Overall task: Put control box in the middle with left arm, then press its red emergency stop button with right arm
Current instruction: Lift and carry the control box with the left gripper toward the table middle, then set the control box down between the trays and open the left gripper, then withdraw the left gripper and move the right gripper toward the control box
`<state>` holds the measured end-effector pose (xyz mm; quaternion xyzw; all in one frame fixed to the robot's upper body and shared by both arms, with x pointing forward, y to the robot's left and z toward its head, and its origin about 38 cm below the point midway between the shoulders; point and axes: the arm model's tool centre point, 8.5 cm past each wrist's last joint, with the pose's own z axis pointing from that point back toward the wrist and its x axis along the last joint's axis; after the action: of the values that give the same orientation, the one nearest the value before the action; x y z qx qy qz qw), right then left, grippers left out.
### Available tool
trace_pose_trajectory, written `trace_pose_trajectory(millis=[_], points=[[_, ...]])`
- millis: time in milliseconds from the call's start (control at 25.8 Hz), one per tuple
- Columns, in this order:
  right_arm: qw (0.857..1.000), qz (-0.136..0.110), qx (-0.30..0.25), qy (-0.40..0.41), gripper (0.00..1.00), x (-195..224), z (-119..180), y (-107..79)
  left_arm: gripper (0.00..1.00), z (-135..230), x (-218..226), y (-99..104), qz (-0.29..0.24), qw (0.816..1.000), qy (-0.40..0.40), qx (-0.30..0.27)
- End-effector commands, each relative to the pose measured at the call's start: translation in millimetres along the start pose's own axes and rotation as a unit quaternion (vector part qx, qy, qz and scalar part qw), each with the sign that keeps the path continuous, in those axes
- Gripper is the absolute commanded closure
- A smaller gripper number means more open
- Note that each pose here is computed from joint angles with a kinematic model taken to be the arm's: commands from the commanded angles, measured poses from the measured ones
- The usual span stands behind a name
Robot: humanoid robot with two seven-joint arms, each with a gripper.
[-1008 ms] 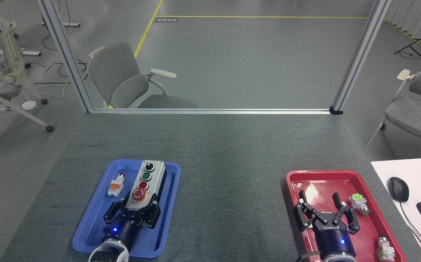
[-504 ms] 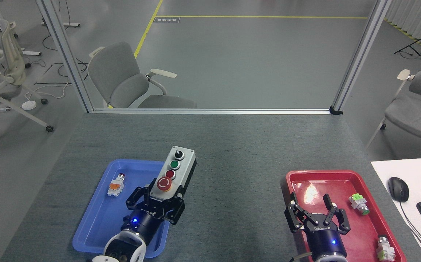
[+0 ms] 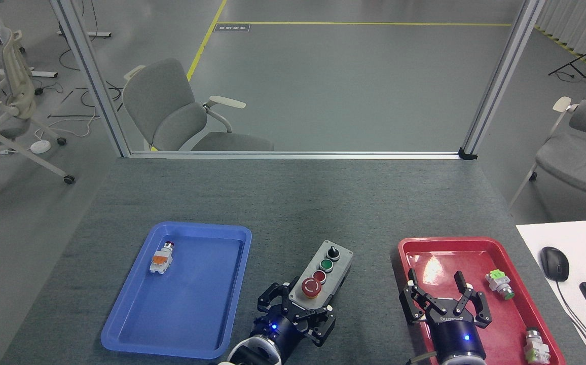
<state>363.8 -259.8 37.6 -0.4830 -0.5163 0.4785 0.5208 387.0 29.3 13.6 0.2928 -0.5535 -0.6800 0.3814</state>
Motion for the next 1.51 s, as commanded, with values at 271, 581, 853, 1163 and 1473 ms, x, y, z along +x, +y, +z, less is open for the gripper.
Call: trace_pose_trajectory(millis=[271, 581, 853, 1163, 1473], points=[[1.0, -0.006, 0.001, -0.002, 0.02, 4, 1, 1.8, 1.0, -14, 11, -17, -0.023, 0.999, 0.0, -0.034], [1.0, -0.008, 0.003, -0.007, 0.06, 7, 2, 2.8, 0.37, -15, 10, -13, -0.024, 0.999, 0.021, -0.029], [1.0, -0.009, 0.006, -0.009, 0.12, 8, 3, 4.7, 0.01, -13, 13, 9, -0.02, 1.0, 0.011, 0.006], [0.999, -0.007, 0.008, -0.043, 0.63, 18, 3, 5.2, 0.01, 22, -8, 10, -0.02, 0.999, -0.011, 0.024], [0.996, -0.001, 0.016, -0.092, 1.0, 49, 4, 10.5, 0.01, 92, -133, 0, 0.041, 0.998, 0.039, 0.031]])
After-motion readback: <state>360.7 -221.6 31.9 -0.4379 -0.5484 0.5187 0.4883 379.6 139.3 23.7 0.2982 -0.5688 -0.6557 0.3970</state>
